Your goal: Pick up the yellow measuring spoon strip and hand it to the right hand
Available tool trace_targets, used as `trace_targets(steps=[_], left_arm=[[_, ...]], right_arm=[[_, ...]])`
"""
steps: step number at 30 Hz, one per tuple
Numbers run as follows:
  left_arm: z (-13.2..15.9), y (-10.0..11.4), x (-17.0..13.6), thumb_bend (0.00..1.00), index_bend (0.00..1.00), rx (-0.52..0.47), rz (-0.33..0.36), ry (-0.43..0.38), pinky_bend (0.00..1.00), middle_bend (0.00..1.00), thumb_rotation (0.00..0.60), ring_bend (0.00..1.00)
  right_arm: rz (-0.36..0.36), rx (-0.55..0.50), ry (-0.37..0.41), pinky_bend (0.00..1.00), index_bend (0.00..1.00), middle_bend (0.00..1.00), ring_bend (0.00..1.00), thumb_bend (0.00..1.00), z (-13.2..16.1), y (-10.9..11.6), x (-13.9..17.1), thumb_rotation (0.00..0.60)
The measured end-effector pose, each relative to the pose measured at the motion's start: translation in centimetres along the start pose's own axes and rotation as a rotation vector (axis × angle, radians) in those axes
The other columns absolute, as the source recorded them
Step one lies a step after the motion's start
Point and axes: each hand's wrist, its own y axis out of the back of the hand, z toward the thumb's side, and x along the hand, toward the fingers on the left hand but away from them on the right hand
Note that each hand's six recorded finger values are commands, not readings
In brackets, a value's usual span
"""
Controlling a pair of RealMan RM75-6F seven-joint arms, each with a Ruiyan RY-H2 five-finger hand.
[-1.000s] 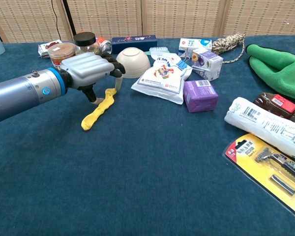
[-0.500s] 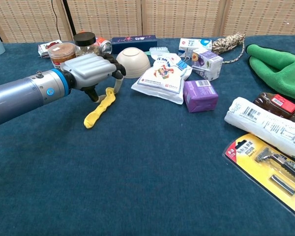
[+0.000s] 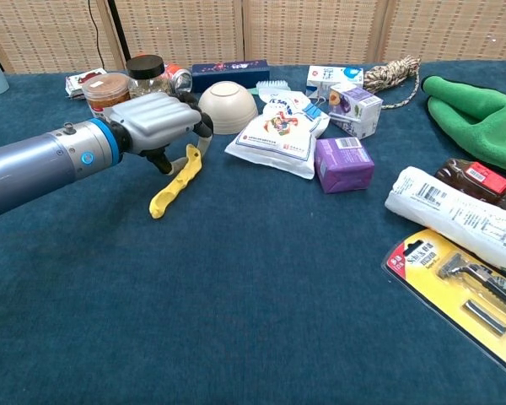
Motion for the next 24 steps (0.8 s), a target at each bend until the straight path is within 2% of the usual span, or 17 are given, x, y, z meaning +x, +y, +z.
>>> trace_targets(steps=[10,24], left_arm=[[-1.6,1.8,-1.3,0.48,0.57,-0.031,0.039,0.01,0.0,0.28,0.6,0.16],[-5.1,6.2,-5.1,0.48,0.61,-0.071,0.129,0.055,0.0,0.28,0.6,0.16]], right_arm=[[0.017,-0.012,0.021,0.0,0.22,0.1,0.03,0.31,0.6,-0.3,-0.2,0.6],[0.06,-0.053,0.09,0.0,0.22,0.1,0.03,0.31,2.5,-1.0,-0.6,0.6]])
